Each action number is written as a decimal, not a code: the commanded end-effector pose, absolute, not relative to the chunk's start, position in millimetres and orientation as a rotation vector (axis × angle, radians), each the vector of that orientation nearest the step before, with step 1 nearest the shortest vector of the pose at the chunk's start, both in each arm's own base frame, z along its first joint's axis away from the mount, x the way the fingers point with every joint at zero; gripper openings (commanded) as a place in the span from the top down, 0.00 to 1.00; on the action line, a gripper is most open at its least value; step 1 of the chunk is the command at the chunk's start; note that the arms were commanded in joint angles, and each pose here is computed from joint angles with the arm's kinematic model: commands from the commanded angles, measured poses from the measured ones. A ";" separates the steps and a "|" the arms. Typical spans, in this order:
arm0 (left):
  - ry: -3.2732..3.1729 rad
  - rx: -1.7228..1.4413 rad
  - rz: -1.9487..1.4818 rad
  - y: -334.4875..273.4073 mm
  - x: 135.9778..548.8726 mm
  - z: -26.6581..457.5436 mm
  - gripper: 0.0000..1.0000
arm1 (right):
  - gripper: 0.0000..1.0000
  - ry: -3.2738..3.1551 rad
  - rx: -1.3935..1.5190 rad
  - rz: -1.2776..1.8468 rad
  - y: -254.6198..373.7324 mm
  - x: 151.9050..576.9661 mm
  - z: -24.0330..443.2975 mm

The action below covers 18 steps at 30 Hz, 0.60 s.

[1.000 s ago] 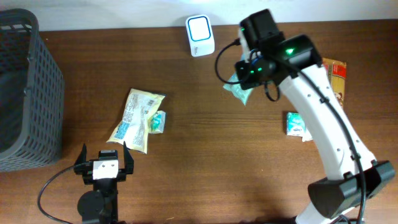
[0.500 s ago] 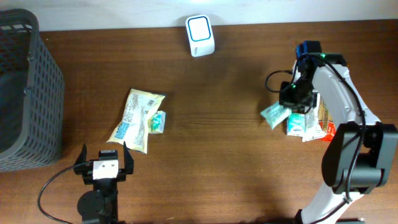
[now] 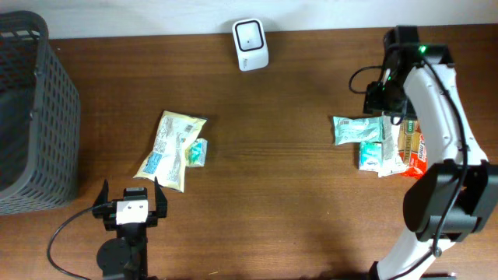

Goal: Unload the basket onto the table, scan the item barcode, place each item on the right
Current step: 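Reach the right gripper to the Kleenex pack and grasp it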

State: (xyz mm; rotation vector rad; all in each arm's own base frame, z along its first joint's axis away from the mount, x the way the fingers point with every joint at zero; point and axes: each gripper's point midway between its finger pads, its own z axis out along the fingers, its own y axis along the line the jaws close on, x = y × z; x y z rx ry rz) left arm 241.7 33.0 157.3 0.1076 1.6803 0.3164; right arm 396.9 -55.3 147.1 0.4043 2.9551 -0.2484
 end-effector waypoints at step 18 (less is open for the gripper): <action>1.679 0.113 0.335 34.8 241.4 156.6 0.01 | 0.33 2.965 -0.297 0.742 387.0 348.9 58.5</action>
